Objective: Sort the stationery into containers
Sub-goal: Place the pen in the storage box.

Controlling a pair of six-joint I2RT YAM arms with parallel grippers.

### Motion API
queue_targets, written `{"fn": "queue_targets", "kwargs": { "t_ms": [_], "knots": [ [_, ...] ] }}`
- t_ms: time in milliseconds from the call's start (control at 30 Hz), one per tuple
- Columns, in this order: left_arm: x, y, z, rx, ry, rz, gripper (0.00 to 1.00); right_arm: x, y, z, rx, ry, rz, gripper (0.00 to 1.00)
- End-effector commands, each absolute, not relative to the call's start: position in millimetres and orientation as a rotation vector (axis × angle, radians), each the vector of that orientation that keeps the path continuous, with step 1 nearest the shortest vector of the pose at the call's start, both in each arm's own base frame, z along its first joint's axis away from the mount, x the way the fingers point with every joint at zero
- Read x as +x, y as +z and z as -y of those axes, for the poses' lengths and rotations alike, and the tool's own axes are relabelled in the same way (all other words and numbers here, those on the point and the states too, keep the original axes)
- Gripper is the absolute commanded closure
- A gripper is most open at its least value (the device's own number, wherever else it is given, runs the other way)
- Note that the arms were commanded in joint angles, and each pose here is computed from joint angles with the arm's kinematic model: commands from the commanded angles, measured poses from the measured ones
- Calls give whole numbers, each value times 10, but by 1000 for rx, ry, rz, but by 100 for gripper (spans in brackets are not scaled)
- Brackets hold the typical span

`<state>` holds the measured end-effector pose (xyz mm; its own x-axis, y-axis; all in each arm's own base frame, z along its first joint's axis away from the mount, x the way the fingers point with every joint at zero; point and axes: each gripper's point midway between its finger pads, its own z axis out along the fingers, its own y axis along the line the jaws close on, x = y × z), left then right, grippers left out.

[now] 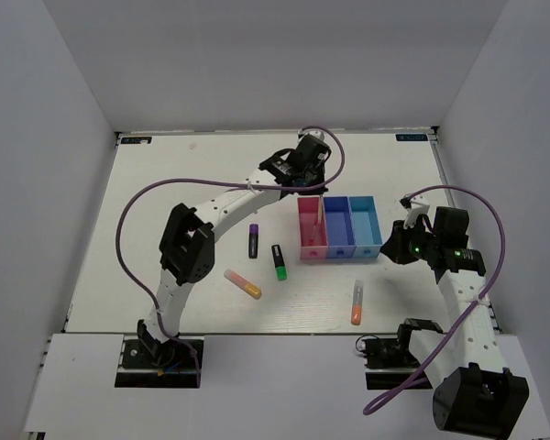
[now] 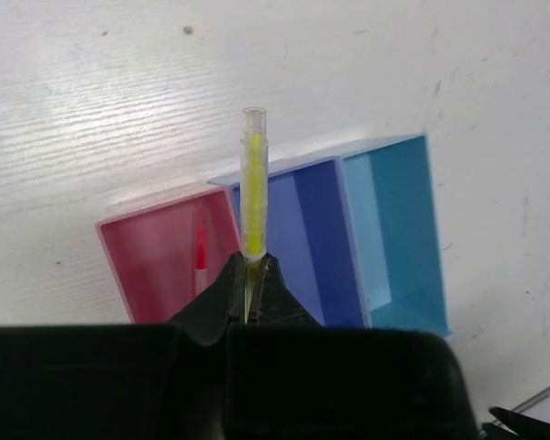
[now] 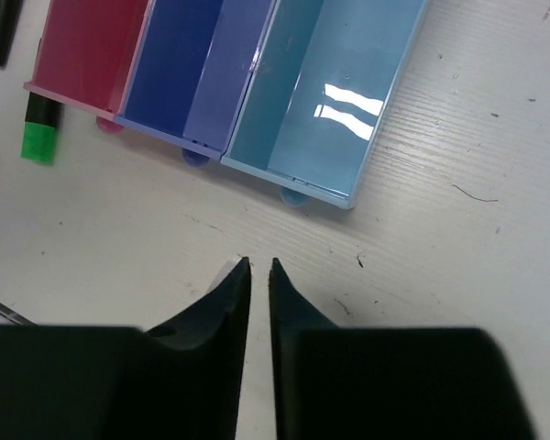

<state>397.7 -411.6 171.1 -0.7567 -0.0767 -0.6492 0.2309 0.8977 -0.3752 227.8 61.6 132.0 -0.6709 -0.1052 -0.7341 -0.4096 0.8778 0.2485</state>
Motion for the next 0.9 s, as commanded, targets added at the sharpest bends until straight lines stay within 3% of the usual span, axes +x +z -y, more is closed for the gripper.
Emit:
{"fn": "queue_targets", "kwargs": {
  "t_ms": [0,67,167,233,267,300,367,600,667,733,767,800,833,867],
  "knots": [
    [4024,1763,4056,118,-541,-2359,98,2350,1444,-593,-376,483,-2230,81],
    [4009,1646,4049,112,-537,-2372,95,2350,1452,-602,-378,488,-2228,67],
    [3960,1475,4006,110,-514,-2400,90,2351,1447,-603,-379,490,-2230,66],
    [3922,1394,3985,109,-506,-2417,88,2349,1452,-609,-379,494,-2229,59],
    [3899,1380,3994,113,-509,-2421,85,2352,1446,-602,-375,494,-2232,55],
    [3885,1372,3988,117,-505,-2423,72,2347,1445,-611,-380,497,-2232,47],
    [3813,1316,3981,134,-493,-2438,68,2346,1442,-605,-379,494,-2234,43],
    [3658,1484,3885,151,-491,-2414,56,2347,1426,-606,-375,498,-2240,41],
    [3568,1659,3755,138,-481,-2389,65,2350,1429,-604,-374,499,-2239,41],
    [3466,1650,3605,113,-420,-2388,85,2354,1431,-603,-375,498,-2238,43],
    [3315,1901,3461,72,-423,-2369,87,2353,1432,-606,-378,495,-2238,43],
    [3273,1799,3238,29,-303,-2359,87,2353,1427,-595,-372,494,-2239,43],
    [3139,1757,3032,5,-264,-2368,73,2347,1428,-603,-374,496,-2240,43],
    [3031,1851,2909,-114,-288,-2360,68,2347,1422,-609,-378,498,-2240,43]
  ]
}}
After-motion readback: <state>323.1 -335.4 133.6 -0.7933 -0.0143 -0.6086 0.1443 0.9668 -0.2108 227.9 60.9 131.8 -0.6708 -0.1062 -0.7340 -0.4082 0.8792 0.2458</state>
